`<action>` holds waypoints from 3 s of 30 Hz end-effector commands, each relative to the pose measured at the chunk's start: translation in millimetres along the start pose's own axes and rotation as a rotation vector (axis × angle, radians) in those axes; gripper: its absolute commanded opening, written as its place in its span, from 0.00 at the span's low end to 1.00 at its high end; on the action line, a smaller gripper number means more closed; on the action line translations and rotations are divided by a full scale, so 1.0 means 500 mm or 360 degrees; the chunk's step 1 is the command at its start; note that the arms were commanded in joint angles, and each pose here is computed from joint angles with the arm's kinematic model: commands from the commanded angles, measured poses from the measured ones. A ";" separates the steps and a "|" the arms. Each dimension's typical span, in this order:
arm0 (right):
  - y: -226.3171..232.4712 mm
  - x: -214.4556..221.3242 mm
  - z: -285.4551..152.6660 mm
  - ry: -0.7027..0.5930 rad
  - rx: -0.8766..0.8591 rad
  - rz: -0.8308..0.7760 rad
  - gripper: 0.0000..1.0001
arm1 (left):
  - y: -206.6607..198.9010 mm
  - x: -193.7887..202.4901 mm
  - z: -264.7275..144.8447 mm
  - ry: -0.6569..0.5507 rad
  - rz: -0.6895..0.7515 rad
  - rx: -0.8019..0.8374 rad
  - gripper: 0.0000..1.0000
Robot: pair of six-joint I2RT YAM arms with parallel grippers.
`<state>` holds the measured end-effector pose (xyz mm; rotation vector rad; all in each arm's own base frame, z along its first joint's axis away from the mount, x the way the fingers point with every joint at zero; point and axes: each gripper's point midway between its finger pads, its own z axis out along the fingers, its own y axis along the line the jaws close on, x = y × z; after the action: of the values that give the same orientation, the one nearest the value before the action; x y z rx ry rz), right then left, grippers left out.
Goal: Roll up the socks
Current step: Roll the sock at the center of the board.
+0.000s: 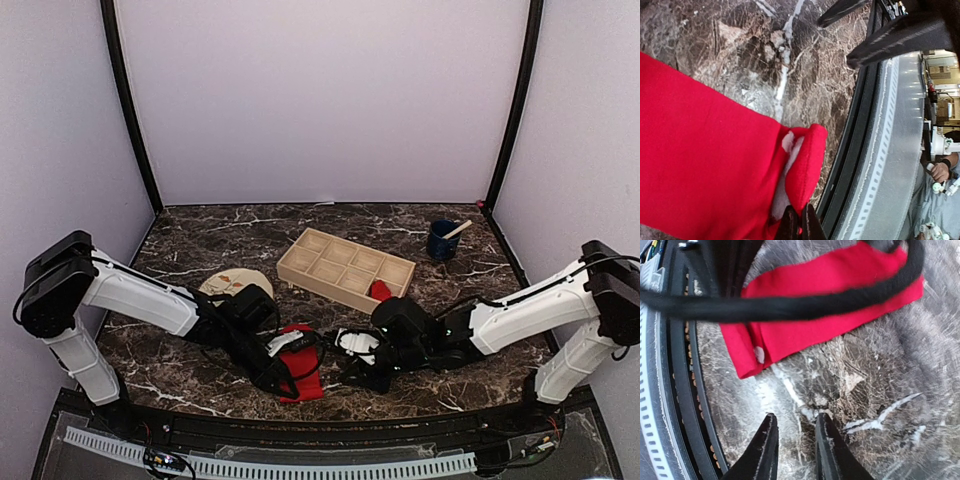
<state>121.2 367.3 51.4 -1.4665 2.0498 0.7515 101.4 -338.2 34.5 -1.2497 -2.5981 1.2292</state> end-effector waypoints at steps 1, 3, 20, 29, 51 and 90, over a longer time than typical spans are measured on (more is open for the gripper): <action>0.014 -0.054 -0.027 -0.0197 0.0119 -0.0193 0.26 | -0.022 0.009 -0.001 0.0064 -0.0069 0.0171 0.00; 0.032 -0.056 -0.026 -0.0199 0.0114 -0.0260 0.28 | -0.022 0.011 0.002 0.0083 -0.0077 0.0191 0.00; 0.136 -0.042 0.055 0.0003 0.0074 -0.0694 0.36 | -0.001 0.035 0.016 0.0204 -0.0139 0.0183 0.00; 0.139 -0.028 0.086 0.0092 0.0114 -0.0820 0.34 | 0.005 0.042 0.020 0.0244 -0.0158 0.0212 0.00; 0.113 0.006 0.123 0.0244 0.0184 -0.0993 0.18 | 0.002 0.044 0.018 0.0283 -0.0181 0.0276 0.00; 0.098 -0.022 0.086 0.0331 -0.0644 0.0060 0.00 | 0.068 -0.049 -0.130 -0.0531 -0.0105 -0.0303 0.50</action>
<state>92.4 416.6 29.4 -1.8086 2.0859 0.9179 147.5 -301.8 52.2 -1.0270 -2.9150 1.2621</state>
